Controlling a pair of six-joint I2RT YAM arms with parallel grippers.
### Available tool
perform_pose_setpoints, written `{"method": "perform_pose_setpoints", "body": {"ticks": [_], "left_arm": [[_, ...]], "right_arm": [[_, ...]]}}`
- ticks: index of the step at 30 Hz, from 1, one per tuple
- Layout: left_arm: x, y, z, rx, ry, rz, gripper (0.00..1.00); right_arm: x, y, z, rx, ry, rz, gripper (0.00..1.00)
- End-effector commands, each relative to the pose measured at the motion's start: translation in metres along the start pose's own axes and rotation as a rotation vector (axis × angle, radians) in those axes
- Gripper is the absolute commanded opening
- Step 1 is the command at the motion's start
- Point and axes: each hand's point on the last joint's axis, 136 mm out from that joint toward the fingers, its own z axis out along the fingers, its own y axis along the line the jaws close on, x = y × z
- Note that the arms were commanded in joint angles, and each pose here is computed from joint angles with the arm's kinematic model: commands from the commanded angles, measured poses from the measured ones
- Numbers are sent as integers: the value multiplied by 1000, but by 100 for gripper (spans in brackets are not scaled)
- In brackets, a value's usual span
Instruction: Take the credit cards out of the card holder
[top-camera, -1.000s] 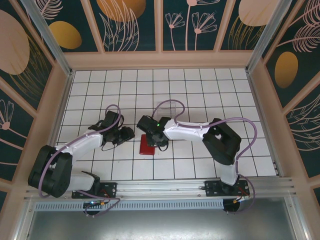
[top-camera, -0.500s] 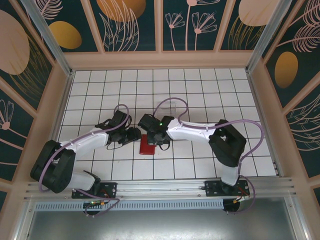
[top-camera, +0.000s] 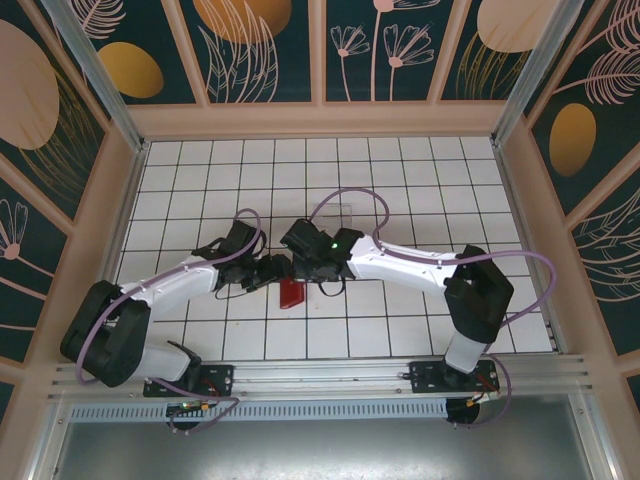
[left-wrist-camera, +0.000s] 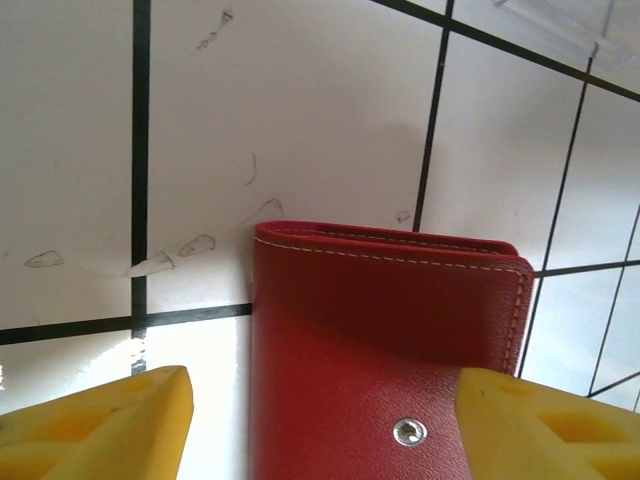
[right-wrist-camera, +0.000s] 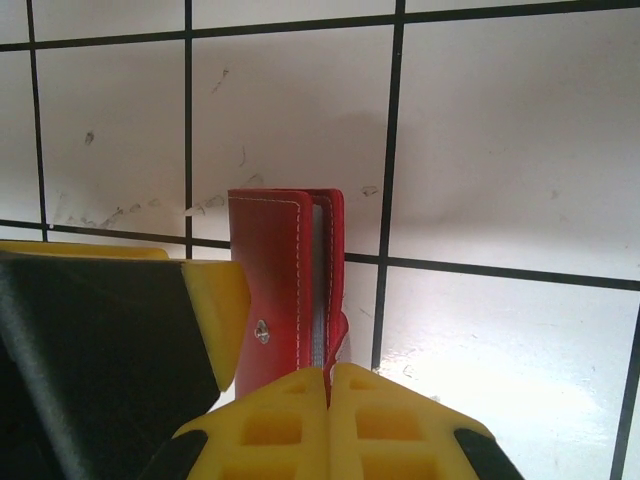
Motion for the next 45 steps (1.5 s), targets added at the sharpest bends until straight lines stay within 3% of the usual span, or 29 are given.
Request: {"method": "perform_pose_setpoints", "body": {"ticks": [1,23,38,45], "left_arm": [[-2,-17,-7,58,-5,21,72],[2,-24,-5,84,21,40,88],[-4,-8,-12,-15,-22,40,62],[-8,4,-16,-85,-53,39,44]], "right_arm": [[-4,4,-12,-41,-32,27,0],[-7,11,-24,-89,-45,24,0],[-3,-6,-18,-24,-43,29,0],[-4,-20,-16,10,-43,37,0]]}}
